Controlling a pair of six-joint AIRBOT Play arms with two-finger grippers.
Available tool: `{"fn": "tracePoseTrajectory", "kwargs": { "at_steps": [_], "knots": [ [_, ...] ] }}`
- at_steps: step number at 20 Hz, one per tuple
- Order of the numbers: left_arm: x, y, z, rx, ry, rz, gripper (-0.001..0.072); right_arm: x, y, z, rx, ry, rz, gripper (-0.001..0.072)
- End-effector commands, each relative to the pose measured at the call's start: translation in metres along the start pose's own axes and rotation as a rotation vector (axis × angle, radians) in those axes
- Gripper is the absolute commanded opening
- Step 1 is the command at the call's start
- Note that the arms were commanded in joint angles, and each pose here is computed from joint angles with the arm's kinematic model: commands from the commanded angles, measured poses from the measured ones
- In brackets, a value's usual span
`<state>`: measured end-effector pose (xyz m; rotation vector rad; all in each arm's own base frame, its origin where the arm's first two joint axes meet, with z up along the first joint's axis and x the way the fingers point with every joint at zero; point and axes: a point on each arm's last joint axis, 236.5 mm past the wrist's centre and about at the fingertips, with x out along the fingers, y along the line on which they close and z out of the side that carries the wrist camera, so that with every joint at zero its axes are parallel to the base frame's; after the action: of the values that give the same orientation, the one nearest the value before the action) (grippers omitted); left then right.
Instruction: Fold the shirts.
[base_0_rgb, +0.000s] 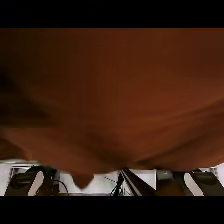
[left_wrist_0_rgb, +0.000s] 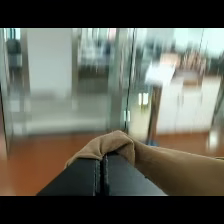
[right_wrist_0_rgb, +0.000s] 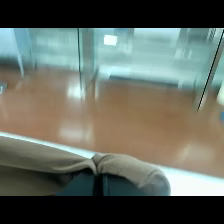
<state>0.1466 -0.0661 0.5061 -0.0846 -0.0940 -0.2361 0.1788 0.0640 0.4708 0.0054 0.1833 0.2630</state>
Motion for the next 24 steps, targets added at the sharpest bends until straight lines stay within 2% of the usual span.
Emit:
{"fn": "tracePoseTrajectory", "kwargs": {
  "at_steps": [1,4,8,13,17,18,19,20,21,24],
  "knots": [
    [0.030,0.022,-0.099,-0.091,0.313,0.029,0.0018,0.044,0.000,-0.061,0.081,0.206,0.058,0.0026],
    [0.077,0.052,-0.203,-0.233,0.525,0.059,0.0019,0.110,-0.020,-0.137,0.176,0.375,0.054,0.0026],
    [0.140,0.079,-0.317,-0.361,0.668,0.079,0.0018,0.201,-0.054,-0.228,0.300,0.514,0.004,0.0026],
    [0.237,0.101,-0.375,-0.396,0.646,0.114,0.0019,0.319,-0.078,-0.290,0.469,0.601,0.022,0.0026],
    [0.282,0.094,-0.421,-0.444,0.728,0.098,0.0021,0.403,-0.085,-0.323,0.598,0.660,0.072,0.0027],
    [0.288,0.092,-0.428,-0.471,0.739,0.093,0.0033,0.418,-0.086,-0.331,0.659,0.669,0.076,0.0060],
    [0.294,0.092,-0.434,-0.489,0.747,0.092,0.0170,0.429,-0.087,-0.339,0.727,0.683,0.066,0.0300],
    [0.296,0.092,-0.436,-0.492,0.767,0.088,0.0556,0.435,-0.091,-0.349,0.778,0.707,0.058,0.0625],
    [0.294,0.096,-0.435,-0.494,0.796,0.085,0.0707,0.433,-0.096,-0.358,0.811,0.743,0.057,0.0628],
    [0.238,0.152,-0.444,-0.404,1.043,0.178,0.0705,0.396,-0.139,-0.365,0.802,0.836,0.033,0.0628]
  ]
}}
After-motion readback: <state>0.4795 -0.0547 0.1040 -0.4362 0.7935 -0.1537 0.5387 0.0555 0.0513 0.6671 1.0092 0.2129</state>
